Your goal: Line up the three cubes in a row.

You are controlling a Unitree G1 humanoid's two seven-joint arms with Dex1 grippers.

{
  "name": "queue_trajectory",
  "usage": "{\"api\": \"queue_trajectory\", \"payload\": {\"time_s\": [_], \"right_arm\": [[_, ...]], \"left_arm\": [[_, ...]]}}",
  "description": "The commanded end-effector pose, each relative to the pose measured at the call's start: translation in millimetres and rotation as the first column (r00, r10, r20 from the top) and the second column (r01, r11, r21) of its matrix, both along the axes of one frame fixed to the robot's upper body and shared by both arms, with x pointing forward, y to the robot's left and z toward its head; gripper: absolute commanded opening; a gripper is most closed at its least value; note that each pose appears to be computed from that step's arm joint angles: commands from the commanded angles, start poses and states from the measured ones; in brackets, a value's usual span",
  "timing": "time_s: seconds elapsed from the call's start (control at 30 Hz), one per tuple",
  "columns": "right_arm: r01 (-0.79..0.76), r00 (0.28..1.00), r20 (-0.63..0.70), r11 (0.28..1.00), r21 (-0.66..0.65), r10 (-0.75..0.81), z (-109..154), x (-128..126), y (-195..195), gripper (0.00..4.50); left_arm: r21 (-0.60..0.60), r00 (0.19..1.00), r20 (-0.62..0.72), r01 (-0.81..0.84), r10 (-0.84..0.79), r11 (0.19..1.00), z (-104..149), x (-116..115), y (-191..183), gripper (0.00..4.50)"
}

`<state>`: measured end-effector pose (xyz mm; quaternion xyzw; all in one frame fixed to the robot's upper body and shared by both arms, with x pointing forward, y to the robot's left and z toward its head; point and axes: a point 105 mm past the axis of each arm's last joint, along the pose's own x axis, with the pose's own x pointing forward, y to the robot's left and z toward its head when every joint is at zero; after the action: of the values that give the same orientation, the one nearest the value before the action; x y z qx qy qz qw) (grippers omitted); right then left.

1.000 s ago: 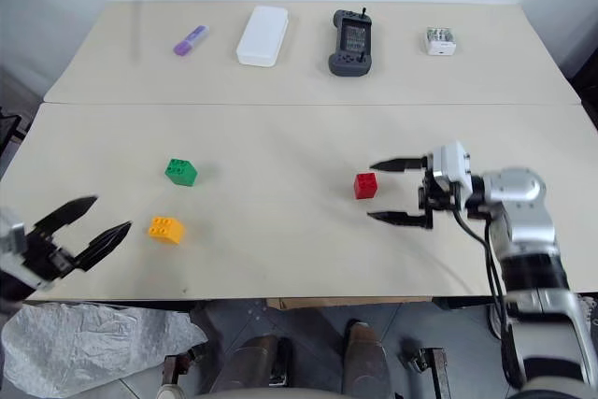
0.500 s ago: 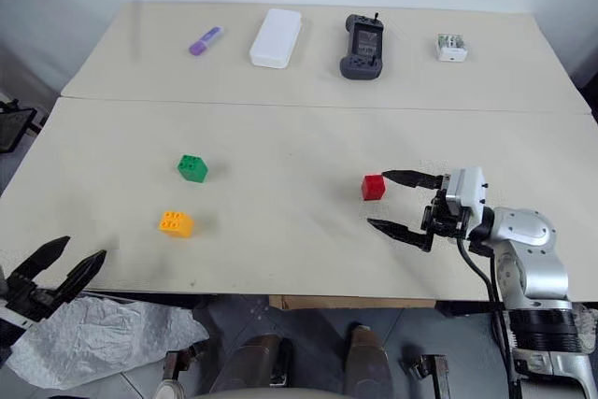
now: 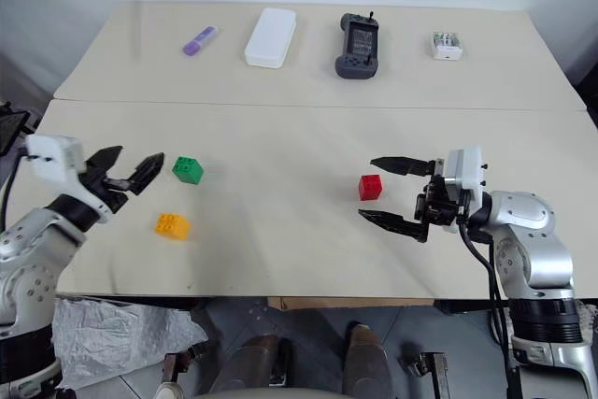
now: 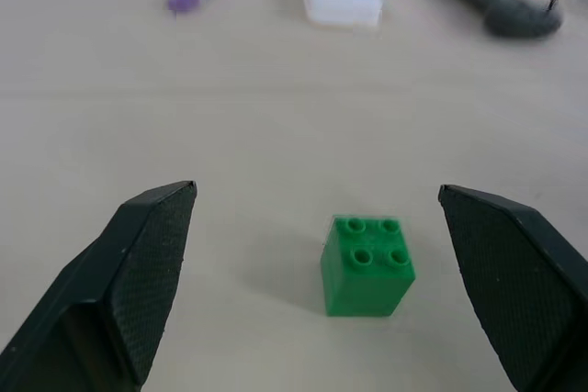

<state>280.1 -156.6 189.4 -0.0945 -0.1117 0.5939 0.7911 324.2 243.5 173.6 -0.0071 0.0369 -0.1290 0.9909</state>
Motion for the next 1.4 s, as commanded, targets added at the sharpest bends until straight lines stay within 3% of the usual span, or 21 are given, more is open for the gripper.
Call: {"api": "queue_trajectory", "payload": {"time_s": [0.03, 0.27, 0.37, 0.5, 0.63, 0.67, 0.77, 0.87, 1.03, 1.1, 1.27, 1.4], "right_arm": [[-0.018, 0.999, 0.038, 1.000, 0.020, 0.018, 5.9, -1.7, 7.1, 4.48], [-0.013, 0.999, 0.044, 0.999, 0.043, 0.011, 2.1, -3.3, 16.3, 4.48], [-0.006, 0.999, 0.041, 0.999, 0.050, 0.004, 1.9, -5.4, 16.9, 4.50], [0.016, 0.999, 0.036, 0.999, 0.050, -0.018, 1.1, -6.1, 13.3, 4.50], [0.056, 0.998, 0.040, 0.998, 0.042, -0.057, 1.3, -5.8, 4.4, 4.50], [0.073, 0.996, 0.046, 0.997, 0.036, -0.075, 1.8, -6.0, -0.1, 4.50], [0.120, 0.991, 0.051, 0.992, 0.027, -0.121, 3.2, -6.2, -11.6, 4.50], [0.208, 0.977, 0.050, 0.978, 0.006, -0.208, 1.8, -10.3, -36.2, 4.50], [0.326, 0.945, 0.033, 0.945, -0.020, -0.325, -4.9, -15.8, -68.1, 4.50], [0.362, 0.932, 0.029, 0.932, -0.034, -0.361, -11.1, -20.4, -78.6, 4.50], [0.407, 0.913, 0.031, 0.913, -0.023, -0.406, -17.8, -29.0, -90.9, 4.50], [0.420, 0.907, 0.038, 0.907, -0.035, -0.419, -25.1, -35.3, -97.1, 4.50]], "left_arm": [[0.019, 1.000, -0.021, 0.000, 0.000, 1.000, -0.7, 12.1, -7.1, 4.50], [0.053, 0.996, -0.091, 0.024, -0.019, 0.998, -14.9, 29.8, -21.8, 4.50], [0.066, 0.993, -0.116, 0.017, -0.009, 0.998, -19.2, 31.6, -19.7, 3.92], [0.060, 0.990, -0.138, 0.043, -0.035, 0.997, -20.4, 31.9, -20.8, 2.66], [0.038, 0.985, -0.115, 0.136, -0.131, 0.990, -11.3, 32.6, -28.4, 1.55], [0.033, 0.975, -0.090, 0.207, -0.204, 0.978, -3.6, 31.4, -35.9, 1.51], [0.085, 0.907, -0.010, 0.421, -0.422, 0.903, 17.5, 25.0, -57.5, 1.51], [0.216, 0.667, 0.029, 0.723, -0.745, 0.656, 41.3, 11.7, -99.5, 1.51], [0.286, 0.393, -0.139, 0.895, -0.909, 0.344, 34.5, 19.8, -154.6, 1.51], [0.302, 0.357, -0.217, 0.910, -0.909, 0.285, 22.4, 30.7, -174.1, 1.51], [0.327, 0.343, -0.339, 0.916, -0.876, 0.232, -2.3, 46.0, -191.8, 1.51], [0.365, 0.335, -0.343, 0.908, -0.877, 0.204, -12.9, 51.8, -198.4, 1.51]]}}
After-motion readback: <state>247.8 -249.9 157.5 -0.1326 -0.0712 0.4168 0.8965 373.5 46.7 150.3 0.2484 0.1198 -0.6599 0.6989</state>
